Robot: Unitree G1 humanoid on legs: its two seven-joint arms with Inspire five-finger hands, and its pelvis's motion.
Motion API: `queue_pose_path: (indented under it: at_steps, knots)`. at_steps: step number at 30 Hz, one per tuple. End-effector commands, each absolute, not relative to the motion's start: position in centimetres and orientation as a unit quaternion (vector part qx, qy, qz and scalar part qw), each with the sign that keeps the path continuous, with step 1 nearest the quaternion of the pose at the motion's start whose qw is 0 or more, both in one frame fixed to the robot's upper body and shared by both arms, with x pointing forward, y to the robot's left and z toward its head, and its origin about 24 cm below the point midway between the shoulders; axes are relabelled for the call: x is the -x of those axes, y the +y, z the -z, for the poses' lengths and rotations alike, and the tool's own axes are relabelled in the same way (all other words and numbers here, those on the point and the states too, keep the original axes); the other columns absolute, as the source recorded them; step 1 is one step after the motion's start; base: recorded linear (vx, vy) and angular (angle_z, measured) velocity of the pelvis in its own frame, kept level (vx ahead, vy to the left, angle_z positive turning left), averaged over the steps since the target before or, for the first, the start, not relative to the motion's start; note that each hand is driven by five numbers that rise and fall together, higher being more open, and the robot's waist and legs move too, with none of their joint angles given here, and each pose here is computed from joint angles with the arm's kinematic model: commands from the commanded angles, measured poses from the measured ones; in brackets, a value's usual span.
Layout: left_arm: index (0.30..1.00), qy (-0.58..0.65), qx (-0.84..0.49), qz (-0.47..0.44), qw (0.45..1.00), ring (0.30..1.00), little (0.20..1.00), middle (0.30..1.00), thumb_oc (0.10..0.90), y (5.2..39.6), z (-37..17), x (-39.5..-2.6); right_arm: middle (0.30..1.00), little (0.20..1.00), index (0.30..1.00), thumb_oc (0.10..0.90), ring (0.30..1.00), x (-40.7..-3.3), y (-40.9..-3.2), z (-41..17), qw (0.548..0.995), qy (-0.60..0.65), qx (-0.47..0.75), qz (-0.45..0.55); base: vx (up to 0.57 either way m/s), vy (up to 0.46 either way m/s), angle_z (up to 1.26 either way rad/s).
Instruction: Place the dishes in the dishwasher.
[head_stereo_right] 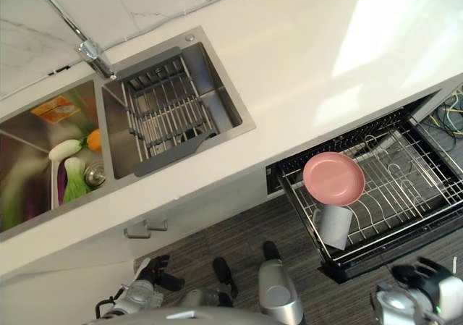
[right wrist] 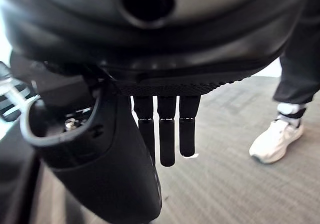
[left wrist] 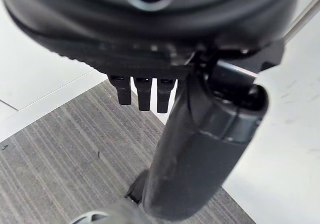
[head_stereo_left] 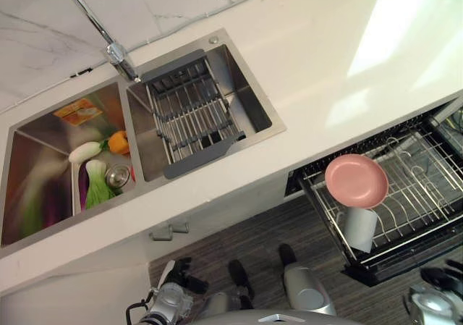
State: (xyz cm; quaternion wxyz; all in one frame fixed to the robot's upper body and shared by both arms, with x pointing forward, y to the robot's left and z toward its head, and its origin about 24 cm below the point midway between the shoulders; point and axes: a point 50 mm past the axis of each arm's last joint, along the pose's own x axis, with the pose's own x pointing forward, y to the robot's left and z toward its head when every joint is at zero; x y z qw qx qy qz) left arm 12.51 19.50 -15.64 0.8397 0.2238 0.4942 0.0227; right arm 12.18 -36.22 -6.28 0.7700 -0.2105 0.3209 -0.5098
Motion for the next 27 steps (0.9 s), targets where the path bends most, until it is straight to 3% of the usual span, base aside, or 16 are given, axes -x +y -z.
queue_pose_path:
  at_steps: [1, 5, 14, 15, 16, 20, 24, 27]
  knots:
    - [0.9, 0.478, -0.243, -0.034, 0.844, 0.9, 0.9, 0.9, 0.8, 20.9, 15.1, -13.7, 0.3, 0.3, 0.3, 0.4, 0.3, -19.6, -36.8, 0.4, 0.829, 0.167, 0.289, 0.448, 0.0, -0.034, 0.13]
    - [0.9, 0.473, -0.261, -0.01, 0.841, 0.9, 0.9, 0.9, 0.8, 20.6, 15.1, -13.6, 0.3, 0.3, 0.3, 0.4, 0.3, -23.7, -35.8, -2.8, 0.845, 0.106, 0.35, 0.389, 0.01, -0.038, 0.16]
    - [0.9, 0.465, -0.259, 0.014, 0.847, 0.9, 0.9, 0.9, 0.8, 20.0, 15.0, -14.3, 0.3, 0.3, 0.3, 0.4, 0.3, -29.1, -34.3, -5.5, 0.866, 0.092, 0.392, 0.296, 0.03, -0.034, 0.26]
    - [0.9, 0.465, -0.241, 0.011, 0.852, 0.9, 0.9, 0.9, 0.8, 19.8, 15.0, -14.4, 0.528, 0.528, 0.528, 0.552, 0.528, -29.2, -34.3, -5.4, 0.866, 0.097, 0.395, 0.29, 0.05, -0.034, 0.24]
    - [0.9, 0.465, -0.241, 0.011, 0.852, 0.9, 0.9, 0.9, 0.8, 19.8, 15.0, -14.4, 0.9, 0.9, 0.9, 0.8, 0.9, -29.2, -34.3, -5.4, 0.866, 0.097, 0.395, 0.29, 0.05, -0.041, 0.38]
    - [0.9, 0.459, -0.229, 0.023, 0.858, 0.9, 0.9, 0.9, 0.8, 19.1, 14.9, -14.8, 0.9, 0.9, 0.9, 0.8, 0.9, -28.0, -34.5, -3.1, 0.868, 0.144, 0.377, 0.29, 0.03, -0.034, 0.41]
    - [0.9, 0.474, -0.229, 0.02, 0.85, 0.9, 0.9, 0.9, 0.8, 19.5, 15.2, -14.2, 0.9, 0.9, 0.9, 0.8, 0.9, -24.6, -34.3, 2.0, 0.87, 0.24, 0.338, 0.269, 0.04, -0.034, 0.39]
    - [0.9, 0.494, -0.222, 0.013, 0.841, 0.9, 0.9, 0.9, 0.8, 20.1, 15.5, -13.3, 0.9, 0.9, 0.9, 0.8, 0.9, -20.0, -33.1, 7.0, 0.859, 0.347, 0.279, 0.251, 0.05, -0.029, 0.17]
